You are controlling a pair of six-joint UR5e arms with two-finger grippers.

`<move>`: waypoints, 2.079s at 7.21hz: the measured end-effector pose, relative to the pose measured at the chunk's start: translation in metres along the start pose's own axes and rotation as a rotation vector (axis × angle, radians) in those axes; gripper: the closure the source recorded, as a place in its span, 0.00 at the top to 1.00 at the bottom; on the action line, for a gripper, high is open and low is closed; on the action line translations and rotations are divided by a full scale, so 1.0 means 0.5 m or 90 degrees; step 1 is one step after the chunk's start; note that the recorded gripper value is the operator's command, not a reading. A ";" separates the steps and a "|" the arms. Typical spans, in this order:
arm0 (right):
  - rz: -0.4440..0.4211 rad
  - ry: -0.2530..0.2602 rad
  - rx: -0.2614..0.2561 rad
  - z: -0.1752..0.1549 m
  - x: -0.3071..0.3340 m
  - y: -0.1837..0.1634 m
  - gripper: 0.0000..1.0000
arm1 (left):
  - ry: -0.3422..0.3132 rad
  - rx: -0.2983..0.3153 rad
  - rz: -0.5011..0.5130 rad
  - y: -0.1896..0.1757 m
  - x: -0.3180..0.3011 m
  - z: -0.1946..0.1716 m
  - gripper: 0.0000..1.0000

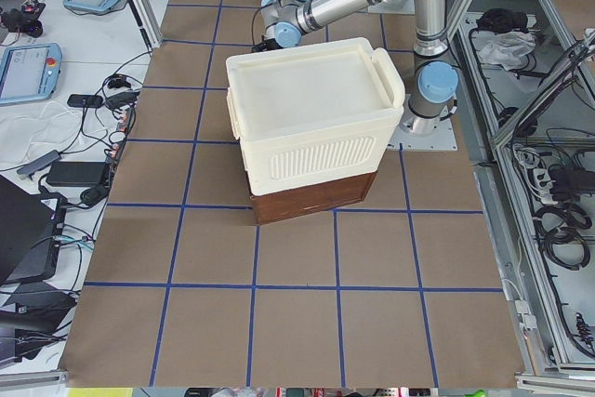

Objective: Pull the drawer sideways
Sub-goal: 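Move the left gripper down toward the white drawer handle, then lower the left gripper around the white handle and close it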

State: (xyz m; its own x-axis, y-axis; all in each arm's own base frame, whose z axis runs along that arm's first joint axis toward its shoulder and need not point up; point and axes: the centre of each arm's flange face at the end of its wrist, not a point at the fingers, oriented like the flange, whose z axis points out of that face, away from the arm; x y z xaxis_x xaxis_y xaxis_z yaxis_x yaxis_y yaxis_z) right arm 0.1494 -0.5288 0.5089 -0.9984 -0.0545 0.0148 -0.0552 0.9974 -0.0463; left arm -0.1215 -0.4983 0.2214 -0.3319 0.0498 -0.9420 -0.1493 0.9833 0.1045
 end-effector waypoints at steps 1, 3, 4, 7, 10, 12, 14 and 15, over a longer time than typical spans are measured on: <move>0.000 0.000 0.000 0.000 0.000 0.000 1.00 | -0.024 0.010 0.016 0.001 0.005 0.007 1.00; 0.000 0.000 0.000 0.000 0.000 0.000 1.00 | -0.070 0.032 0.045 -0.003 0.006 0.018 1.00; 0.000 0.000 0.000 0.000 0.000 0.000 1.00 | -0.077 0.032 0.051 -0.006 0.006 0.025 1.00; 0.000 0.000 0.000 0.000 0.000 0.000 1.00 | -0.079 0.001 0.059 -0.028 0.018 0.074 1.00; 0.000 0.000 0.000 0.000 0.000 0.000 1.00 | -0.081 -0.007 0.065 -0.037 0.027 0.089 0.86; 0.000 0.000 0.000 0.000 0.000 0.000 1.00 | -0.082 -0.005 0.062 -0.044 0.027 0.089 0.68; 0.000 0.000 0.000 0.000 0.000 0.000 1.00 | -0.080 -0.013 0.060 -0.049 0.027 0.102 0.67; 0.000 0.000 0.000 0.000 0.000 0.000 1.00 | -0.079 -0.019 0.060 -0.052 0.027 0.110 0.64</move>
State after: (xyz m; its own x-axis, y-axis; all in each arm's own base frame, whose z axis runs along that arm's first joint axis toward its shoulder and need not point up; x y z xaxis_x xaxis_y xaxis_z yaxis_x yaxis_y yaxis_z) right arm 0.1494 -0.5288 0.5089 -0.9984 -0.0545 0.0148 -0.0551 0.9974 -0.0463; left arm -0.0707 -0.5134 0.1883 -0.2281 0.1646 -0.9596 -0.1517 0.9676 0.2020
